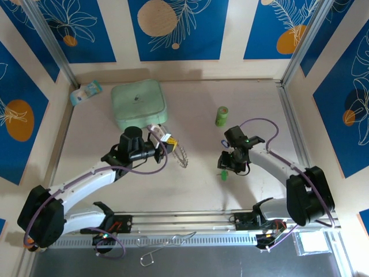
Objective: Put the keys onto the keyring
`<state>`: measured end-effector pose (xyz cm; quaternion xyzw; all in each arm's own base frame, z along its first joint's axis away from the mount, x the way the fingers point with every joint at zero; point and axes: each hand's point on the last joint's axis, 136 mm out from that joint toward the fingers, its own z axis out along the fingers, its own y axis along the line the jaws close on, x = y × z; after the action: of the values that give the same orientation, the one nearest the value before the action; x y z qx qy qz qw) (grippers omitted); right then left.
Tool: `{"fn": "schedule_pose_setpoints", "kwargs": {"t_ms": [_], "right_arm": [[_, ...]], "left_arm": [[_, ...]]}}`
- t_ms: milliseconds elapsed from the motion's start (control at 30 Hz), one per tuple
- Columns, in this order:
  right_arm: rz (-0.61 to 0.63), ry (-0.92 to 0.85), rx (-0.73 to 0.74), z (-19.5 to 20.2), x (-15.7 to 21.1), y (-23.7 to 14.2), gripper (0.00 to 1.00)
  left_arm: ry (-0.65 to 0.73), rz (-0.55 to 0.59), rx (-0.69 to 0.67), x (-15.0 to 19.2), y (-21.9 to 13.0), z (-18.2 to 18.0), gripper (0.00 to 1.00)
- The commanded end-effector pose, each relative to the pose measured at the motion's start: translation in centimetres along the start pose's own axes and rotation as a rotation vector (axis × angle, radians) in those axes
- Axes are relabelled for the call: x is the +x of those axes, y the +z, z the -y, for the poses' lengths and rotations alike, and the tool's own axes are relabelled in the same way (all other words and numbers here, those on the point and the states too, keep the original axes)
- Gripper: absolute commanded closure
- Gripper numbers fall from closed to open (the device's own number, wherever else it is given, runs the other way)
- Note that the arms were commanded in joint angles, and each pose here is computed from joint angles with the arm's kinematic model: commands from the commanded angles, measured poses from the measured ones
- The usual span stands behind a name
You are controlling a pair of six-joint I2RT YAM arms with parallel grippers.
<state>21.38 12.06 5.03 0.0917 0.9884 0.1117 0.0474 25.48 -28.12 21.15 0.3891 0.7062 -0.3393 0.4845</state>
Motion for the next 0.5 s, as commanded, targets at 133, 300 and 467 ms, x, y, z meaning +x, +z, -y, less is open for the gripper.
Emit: {"fn": "schedule_pose_setpoints", "kwargs": {"t_ms": [133,300,467], "right_arm": [[-0.058,0.064,0.104,1.9,0.8,1.4,0.58],[-0.082,0.050,0.150,1.9,0.9,2.1,0.58],[-0.088,0.015,0.152,1.0,1.0,2.5,0.64]], "left_arm": [[0.053,0.043,0.061,-0.9,0.4,1.5,1.00],[0.066,0.031,0.070,-0.8,0.6,1.9,1.00],[0.067,0.025,0.072,-0.6,0.7,2.0,1.00]]}}
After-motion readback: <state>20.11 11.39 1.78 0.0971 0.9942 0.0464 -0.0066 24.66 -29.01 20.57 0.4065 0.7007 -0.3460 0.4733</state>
